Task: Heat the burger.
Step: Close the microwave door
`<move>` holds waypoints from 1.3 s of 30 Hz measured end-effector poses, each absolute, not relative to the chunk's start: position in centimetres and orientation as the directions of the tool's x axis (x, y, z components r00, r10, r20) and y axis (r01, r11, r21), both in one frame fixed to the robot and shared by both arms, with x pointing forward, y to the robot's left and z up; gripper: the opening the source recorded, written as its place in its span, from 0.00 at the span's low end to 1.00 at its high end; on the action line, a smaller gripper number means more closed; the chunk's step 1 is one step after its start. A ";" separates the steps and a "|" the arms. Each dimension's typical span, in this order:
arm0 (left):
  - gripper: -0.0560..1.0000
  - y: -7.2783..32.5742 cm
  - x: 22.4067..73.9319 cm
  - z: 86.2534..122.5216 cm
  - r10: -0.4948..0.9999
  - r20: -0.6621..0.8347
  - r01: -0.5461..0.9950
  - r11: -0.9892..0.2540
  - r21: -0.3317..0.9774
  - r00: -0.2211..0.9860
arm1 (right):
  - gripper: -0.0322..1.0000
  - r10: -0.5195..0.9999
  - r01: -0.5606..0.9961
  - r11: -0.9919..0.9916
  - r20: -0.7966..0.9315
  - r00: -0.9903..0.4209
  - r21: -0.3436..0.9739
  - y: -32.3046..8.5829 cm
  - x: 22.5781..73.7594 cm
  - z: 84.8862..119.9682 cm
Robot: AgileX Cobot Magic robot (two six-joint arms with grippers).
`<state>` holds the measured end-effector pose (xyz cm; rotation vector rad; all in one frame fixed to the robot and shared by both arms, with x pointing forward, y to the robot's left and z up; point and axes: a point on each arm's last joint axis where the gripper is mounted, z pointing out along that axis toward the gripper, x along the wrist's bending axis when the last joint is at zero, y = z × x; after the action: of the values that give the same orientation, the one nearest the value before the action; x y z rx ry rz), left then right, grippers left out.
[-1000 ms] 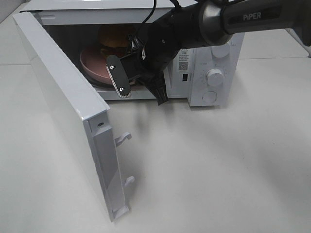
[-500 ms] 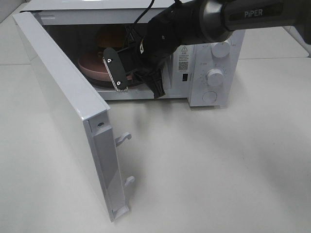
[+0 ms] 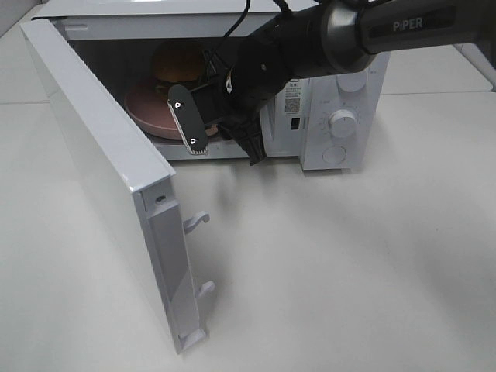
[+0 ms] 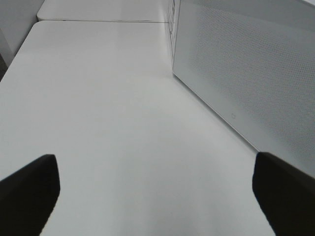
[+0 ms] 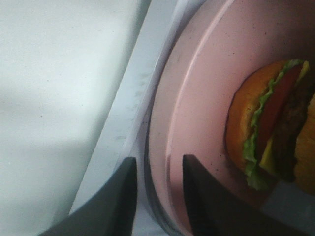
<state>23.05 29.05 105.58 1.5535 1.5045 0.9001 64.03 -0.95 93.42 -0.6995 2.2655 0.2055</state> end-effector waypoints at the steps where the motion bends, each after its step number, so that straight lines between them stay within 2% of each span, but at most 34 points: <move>1: 0.99 29.1 23.0 105.6 0.998 -0.028 0.448 0.003 0.894 0.049 | 0.35 -0.423 -0.542 0.838 -0.701 -0.575 -0.061 -1.0 64.0 93.4; 15: 0.99 29.1 23.0 105.6 0.998 -0.028 0.448 0.003 0.894 0.049 | 0.37 -0.422 -0.544 0.837 -0.701 -0.575 -0.059 -2.2 62.3 95.1; 20: 0.99 29.1 23.0 105.6 0.998 -0.028 0.448 0.003 0.894 0.049 | 0.38 -0.428 -0.549 0.834 -0.689 -0.585 -0.053 -3.1 60.9 94.7; 28: 0.99 29.1 23.0 105.6 0.998 -0.028 0.448 0.003 0.894 0.049 | 0.39 -0.339 -0.508 0.861 -0.713 -0.614 0.028 -4.3 59.0 95.5; 32: 0.99 29.1 23.0 105.6 0.998 -0.028 0.448 0.003 0.894 0.049 | 0.46 -0.272 -0.477 0.875 -0.729 -0.629 0.085 -4.8 58.2 96.0; 34: 0.99 29.1 23.0 105.6 0.998 -0.028 0.448 0.003 0.894 0.049 | 0.57 -0.212 -0.452 0.881 -0.741 -0.637 0.136 -5.2 57.5 96.7; 35: 0.99 29.1 23.0 105.6 0.998 -0.028 0.448 0.003 0.894 0.049 | 0.57 -0.212 -0.452 0.881 -0.741 -0.637 0.136 -5.2 57.5 96.7; 37: 0.99 29.1 23.0 105.6 0.998 -0.028 0.448 0.003 0.894 0.049 | 0.75 -0.155 -0.433 0.882 -0.756 -0.637 0.184 -5.8 56.5 97.7; 39: 0.99 29.1 23.0 105.6 0.998 -0.028 0.448 0.003 0.894 0.049 | 0.79 -0.139 -0.425 0.883 -0.756 -0.639 0.197 -6.0 56.2 98.0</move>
<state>23.05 29.05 105.58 1.5535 1.5045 0.9001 56.24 -6.00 98.01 -0.4035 2.2505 0.4607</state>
